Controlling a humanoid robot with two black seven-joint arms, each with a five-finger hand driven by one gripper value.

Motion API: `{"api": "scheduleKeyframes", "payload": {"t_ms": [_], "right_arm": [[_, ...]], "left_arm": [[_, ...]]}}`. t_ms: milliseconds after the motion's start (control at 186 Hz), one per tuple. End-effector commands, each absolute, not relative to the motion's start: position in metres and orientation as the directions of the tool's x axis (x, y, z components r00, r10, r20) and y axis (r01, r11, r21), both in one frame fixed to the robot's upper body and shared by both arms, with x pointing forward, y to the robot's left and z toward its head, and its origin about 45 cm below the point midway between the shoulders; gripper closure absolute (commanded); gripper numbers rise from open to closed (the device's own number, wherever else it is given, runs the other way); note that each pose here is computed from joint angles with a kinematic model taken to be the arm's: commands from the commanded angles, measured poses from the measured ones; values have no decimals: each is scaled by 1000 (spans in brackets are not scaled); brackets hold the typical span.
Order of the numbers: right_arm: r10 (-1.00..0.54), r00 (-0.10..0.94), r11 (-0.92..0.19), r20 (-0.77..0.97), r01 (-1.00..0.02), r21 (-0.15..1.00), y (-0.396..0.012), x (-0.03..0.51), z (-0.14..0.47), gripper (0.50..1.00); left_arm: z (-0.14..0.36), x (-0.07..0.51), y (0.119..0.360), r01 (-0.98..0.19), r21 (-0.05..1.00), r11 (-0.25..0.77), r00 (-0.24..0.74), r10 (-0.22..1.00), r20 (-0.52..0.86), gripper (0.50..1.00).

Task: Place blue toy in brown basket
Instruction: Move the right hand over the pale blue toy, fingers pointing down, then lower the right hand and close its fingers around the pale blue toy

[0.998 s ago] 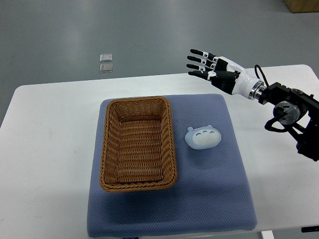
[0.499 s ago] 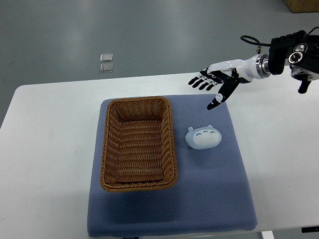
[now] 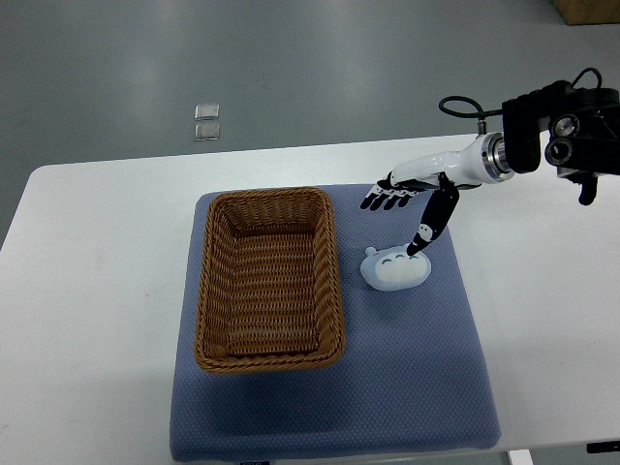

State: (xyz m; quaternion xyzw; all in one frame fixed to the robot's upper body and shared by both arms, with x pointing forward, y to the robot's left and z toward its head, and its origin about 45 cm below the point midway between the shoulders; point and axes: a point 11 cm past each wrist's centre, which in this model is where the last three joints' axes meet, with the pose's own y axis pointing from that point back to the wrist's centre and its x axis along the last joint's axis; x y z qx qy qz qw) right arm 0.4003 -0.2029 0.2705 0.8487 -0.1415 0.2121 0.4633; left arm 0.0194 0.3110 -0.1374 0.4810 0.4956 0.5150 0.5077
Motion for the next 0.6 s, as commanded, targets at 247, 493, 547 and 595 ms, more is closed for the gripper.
{"api": "scheduleKeyframes", "payload": {"t_ms": [247, 493, 547, 595], "right_arm": [[3, 836, -487, 549, -479, 731, -204, 396, 217, 591], [39, 845, -465, 533, -457, 758, -209, 389, 192, 593], [38, 848, -464, 529, -454, 761, -208, 388, 190, 593], [37, 849, -462, 527, -453, 762, -209, 387, 187, 597]], "left_arm": [[-137, 19, 314, -47, 999, -1, -32, 999, -1, 500], [-137, 19, 315, -46, 999, -7, -37, 999, 5, 500], [-137, 20, 315, -48, 999, -7, -37, 999, 5, 500], [-137, 19, 315, -46, 999, -7, -37, 999, 5, 500]]}}
